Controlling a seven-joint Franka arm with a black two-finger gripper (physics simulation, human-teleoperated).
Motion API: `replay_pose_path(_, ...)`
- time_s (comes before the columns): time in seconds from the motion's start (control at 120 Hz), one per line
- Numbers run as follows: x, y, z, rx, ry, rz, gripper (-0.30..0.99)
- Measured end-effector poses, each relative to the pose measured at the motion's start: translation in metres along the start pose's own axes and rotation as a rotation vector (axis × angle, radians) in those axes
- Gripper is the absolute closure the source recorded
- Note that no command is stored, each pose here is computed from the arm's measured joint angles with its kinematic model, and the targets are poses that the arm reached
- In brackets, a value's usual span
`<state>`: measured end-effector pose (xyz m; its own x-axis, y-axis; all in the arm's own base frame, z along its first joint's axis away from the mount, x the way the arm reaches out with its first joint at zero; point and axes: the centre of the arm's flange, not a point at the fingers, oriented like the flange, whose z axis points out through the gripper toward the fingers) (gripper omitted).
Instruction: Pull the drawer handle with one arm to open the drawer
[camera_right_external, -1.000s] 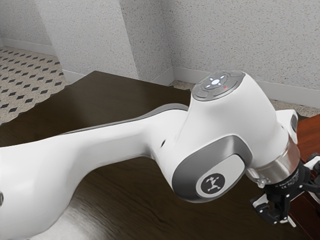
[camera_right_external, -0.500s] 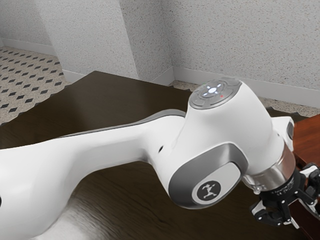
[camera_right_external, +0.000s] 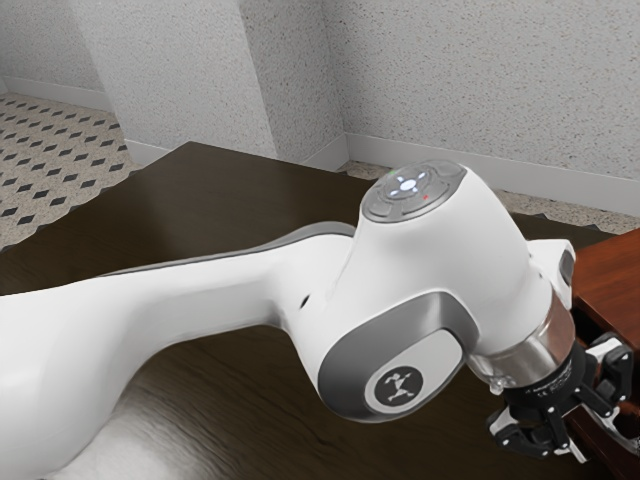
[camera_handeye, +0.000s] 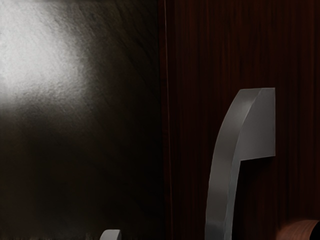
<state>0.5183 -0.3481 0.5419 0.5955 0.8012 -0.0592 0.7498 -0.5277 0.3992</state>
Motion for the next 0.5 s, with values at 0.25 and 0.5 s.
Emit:
replay_pose_path(0.25, 0.001, -0.014, -0.005, 0.011, -0.013, 0.0, 0.55)
replay_pose_path(0.5, 0.001, -0.018, -0.013, 0.001, -0.02, 0.004, 0.55)
